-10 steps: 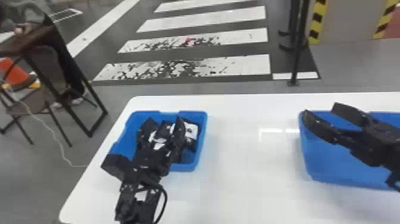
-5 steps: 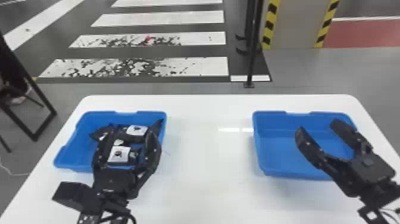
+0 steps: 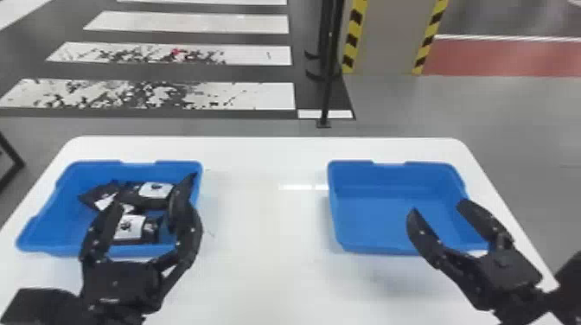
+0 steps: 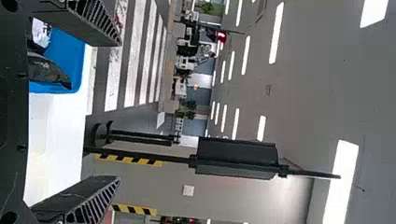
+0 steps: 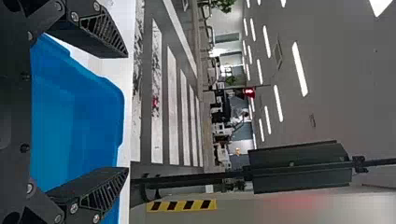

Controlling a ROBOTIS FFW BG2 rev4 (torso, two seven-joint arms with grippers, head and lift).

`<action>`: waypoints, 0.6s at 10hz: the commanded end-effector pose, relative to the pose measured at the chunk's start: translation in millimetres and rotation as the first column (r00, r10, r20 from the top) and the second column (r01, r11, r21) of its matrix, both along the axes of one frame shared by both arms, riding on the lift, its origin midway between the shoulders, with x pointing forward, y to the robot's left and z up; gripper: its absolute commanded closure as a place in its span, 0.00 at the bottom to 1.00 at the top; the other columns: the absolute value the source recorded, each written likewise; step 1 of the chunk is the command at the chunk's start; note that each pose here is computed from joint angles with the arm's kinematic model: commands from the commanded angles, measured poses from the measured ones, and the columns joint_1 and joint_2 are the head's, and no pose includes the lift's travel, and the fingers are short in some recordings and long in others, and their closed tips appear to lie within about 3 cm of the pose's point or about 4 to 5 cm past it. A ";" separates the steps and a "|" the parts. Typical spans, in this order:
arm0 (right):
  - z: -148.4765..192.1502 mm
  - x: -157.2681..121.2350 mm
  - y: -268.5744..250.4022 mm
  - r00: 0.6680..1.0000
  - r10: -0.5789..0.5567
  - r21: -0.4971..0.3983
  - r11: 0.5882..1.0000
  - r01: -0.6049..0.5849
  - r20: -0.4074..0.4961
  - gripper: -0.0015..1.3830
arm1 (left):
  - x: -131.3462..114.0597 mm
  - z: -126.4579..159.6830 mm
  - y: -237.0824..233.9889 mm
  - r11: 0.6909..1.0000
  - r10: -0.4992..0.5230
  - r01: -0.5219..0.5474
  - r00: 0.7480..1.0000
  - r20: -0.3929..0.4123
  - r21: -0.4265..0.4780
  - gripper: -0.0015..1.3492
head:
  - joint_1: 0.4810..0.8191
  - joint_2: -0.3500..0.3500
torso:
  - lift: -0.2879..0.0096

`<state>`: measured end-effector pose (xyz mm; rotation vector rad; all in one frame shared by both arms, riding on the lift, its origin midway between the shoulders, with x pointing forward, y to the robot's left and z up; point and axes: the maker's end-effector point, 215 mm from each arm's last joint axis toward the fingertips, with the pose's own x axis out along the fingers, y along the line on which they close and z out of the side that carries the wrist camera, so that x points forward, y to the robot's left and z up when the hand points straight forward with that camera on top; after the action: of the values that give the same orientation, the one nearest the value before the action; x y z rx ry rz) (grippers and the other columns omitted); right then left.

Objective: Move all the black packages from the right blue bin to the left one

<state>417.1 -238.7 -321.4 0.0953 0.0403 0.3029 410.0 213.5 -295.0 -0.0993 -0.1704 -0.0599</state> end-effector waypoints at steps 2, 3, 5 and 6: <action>-2.0 -2.8 3.5 1.000 0.006 -0.004 1.000 -0.006 -0.013 0.13 | -0.9 -1.7 -5.9 0.997 -0.008 0.009 1.000 -0.010 0.075 0.00 | 0.63 0.45 | 0.50; -1.9 -3.3 3.4 1.000 0.004 -0.007 1.000 -0.005 -0.013 0.13 | -0.9 0.7 -2.2 0.997 0.001 -0.001 1.000 -0.002 0.076 0.00 | 0.63 0.45 | 0.50; 0.3 -6.0 1.0 1.000 -0.014 -0.004 1.000 0.014 -0.015 0.13 | -4.1 3.2 1.4 0.997 0.016 -0.016 1.000 0.000 0.071 0.00 | 0.63 0.45 | 0.50; -1.3 -6.7 0.5 1.000 -0.017 0.000 1.000 0.017 -0.020 0.13 | -3.8 0.6 3.8 0.997 0.021 -0.020 1.000 -0.012 0.069 0.00 | 0.63 0.45 | 0.50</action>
<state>411.2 -238.4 -322.2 0.0956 0.0572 0.2848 406.2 216.8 -293.4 -0.0281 -0.1615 -0.0455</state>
